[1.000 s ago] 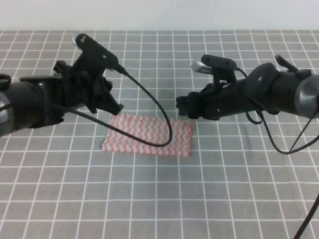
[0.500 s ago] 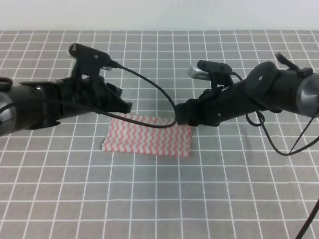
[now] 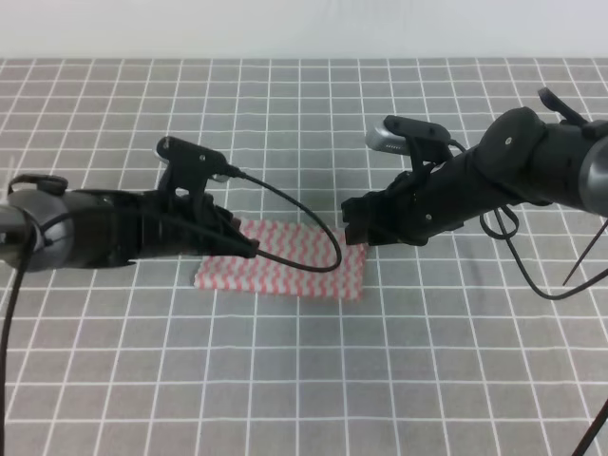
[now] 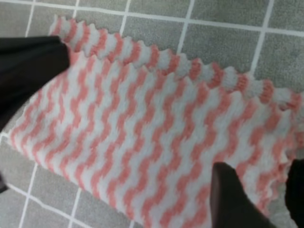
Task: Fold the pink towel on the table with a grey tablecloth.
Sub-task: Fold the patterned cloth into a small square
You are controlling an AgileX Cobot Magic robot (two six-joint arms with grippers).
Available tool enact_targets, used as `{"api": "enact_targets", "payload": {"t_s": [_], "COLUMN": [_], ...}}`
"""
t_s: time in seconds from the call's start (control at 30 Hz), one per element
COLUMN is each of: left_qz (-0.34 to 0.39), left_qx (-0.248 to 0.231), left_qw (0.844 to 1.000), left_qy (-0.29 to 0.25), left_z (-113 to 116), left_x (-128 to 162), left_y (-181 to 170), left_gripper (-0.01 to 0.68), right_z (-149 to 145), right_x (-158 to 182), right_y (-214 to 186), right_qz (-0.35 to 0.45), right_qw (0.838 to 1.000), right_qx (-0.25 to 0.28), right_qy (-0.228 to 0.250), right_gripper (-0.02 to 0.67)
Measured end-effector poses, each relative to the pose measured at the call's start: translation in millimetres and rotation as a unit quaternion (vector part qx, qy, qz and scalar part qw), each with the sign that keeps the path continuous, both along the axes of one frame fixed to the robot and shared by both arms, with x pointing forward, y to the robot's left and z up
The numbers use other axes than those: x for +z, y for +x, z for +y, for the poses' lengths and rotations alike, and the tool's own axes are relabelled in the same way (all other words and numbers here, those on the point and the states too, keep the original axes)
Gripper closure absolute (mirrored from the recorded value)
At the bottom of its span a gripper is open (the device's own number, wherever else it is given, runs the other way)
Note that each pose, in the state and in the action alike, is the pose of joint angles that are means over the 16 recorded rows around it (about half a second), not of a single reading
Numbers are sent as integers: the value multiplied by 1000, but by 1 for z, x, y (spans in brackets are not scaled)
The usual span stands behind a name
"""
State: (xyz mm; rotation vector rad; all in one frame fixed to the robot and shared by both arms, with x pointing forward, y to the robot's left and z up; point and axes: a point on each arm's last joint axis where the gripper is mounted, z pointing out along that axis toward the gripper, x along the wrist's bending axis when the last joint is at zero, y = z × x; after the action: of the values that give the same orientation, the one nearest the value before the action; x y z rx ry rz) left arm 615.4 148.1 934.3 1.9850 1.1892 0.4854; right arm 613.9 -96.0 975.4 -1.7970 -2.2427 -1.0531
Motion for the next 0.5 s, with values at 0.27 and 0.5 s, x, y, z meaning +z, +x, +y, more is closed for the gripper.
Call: {"api": "enact_targets", "payload": {"t_s": [0.27, 0.5], "left_qz": [-12, -27], "left_qx": [8, 18], "left_qw": [1000, 999], "left_qy": [-3, -41], "left_z": [4, 9], "left_x": [6, 33], "left_y": [7, 3], "left_gripper": [674, 674], "right_z": [0, 2], "right_x": [0, 4], "right_y": [0, -1], "right_qz": [3, 17], "right_qw": [1000, 1000], "right_qx": [3, 12], "right_qy": [0, 2], "right_gripper": [407, 407]}}
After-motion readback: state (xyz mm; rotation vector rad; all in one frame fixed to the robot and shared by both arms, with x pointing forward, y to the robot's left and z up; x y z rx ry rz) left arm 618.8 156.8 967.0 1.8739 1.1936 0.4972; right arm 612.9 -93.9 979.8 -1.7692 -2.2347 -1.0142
